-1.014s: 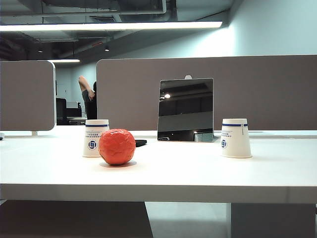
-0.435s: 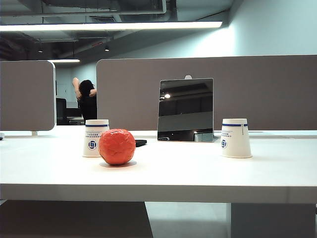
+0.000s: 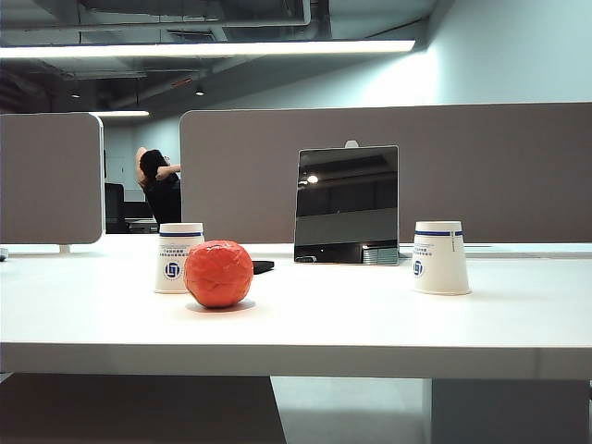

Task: Carefully pick up the cup on the right and stack it on top of the cup on the left.

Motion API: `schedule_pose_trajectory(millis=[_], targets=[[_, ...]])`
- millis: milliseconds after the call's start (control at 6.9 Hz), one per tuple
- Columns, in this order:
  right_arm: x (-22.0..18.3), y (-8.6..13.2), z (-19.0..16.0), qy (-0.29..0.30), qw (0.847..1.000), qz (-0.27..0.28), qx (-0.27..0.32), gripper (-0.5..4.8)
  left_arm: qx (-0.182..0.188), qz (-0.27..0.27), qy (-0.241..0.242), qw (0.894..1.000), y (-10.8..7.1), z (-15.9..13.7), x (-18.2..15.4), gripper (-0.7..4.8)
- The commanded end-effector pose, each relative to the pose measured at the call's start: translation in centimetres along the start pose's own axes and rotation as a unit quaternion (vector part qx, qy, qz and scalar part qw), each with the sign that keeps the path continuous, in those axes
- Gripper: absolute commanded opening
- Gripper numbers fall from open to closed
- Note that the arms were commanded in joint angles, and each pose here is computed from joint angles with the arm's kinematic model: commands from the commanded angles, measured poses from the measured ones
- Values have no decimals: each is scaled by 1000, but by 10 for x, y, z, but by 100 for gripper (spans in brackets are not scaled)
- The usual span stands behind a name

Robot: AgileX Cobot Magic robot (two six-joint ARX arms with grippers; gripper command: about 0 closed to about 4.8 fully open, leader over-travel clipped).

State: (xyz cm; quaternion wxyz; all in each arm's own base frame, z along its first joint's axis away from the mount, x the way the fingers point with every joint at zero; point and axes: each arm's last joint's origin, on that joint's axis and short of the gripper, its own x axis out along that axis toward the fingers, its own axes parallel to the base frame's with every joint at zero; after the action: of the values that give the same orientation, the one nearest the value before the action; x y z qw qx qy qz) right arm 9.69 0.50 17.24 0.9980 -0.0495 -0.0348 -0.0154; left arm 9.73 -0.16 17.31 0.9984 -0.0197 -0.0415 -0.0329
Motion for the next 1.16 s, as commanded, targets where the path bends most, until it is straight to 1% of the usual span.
schedule_pose_trajectory(millis=[145, 1159], targets=[[0, 0, 2, -11, 1000, -2, 2, -5, -1, -3, -2, 1000, 0, 1, 0, -5], [0, 0, 2, -10, 1000, -2, 2, -5, 3, -1, -4, 1000, 0, 1, 0, -5]])
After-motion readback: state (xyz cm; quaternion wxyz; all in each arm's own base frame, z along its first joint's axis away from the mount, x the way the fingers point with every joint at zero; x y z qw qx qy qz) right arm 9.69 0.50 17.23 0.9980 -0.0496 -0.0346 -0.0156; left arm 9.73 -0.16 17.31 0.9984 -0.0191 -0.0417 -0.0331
